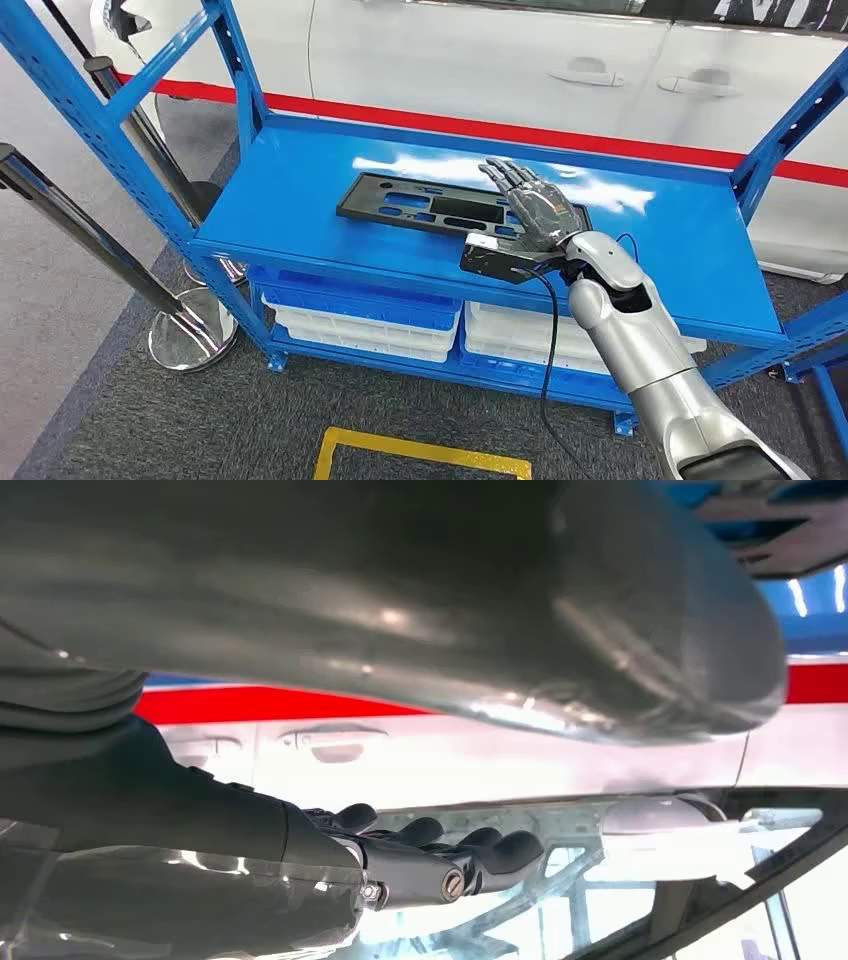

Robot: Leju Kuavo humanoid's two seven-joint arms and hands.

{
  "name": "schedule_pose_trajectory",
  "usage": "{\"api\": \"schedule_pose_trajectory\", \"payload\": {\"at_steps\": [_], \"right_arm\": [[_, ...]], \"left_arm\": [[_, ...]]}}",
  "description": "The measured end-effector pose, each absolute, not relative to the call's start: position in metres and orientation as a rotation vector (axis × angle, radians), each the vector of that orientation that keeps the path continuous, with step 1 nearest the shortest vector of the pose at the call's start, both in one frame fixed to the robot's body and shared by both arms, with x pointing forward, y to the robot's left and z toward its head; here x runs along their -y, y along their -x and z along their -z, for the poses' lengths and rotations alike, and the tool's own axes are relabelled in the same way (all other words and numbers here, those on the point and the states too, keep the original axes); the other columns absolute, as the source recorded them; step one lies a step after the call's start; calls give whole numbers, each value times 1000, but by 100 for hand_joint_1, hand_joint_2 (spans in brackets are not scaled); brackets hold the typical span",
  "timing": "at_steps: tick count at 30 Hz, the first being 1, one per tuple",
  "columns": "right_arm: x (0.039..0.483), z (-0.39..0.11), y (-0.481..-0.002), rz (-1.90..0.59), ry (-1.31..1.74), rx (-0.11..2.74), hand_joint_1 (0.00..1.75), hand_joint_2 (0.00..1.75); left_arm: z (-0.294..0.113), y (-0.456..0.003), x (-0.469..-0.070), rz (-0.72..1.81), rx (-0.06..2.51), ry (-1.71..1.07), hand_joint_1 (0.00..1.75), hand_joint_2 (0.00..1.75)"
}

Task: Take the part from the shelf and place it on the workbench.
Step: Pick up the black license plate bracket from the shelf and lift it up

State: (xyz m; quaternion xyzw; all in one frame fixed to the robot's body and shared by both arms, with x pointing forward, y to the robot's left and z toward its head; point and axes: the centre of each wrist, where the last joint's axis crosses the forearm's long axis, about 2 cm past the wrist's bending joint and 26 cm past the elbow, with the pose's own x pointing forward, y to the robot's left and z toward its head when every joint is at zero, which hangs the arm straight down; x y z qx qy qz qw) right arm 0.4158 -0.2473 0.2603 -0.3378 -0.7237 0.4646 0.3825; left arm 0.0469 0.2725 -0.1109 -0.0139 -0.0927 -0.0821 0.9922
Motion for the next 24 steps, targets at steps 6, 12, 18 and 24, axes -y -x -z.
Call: {"api": "schedule_pose_trajectory", "payload": {"at_steps": [6, 12, 18, 24], "right_arm": [[248, -252, -414, -1191, 848, 1822, 0, 0], [248, -253, -415, -1191, 850, 1822, 0, 175], [248, -252, -416, -1198, 862, 1802, 0, 175], [253, -240, -416, -1227, 846, 1757, 0, 175]], "left_arm": [[111, -46, -272, 167, 186, 28, 0, 0], [111, -48, -270, 168, 190, 31, 0, 0], [111, -48, -270, 171, 197, 31, 0, 0], [111, -46, -270, 158, 192, 28, 0, 0]]}}
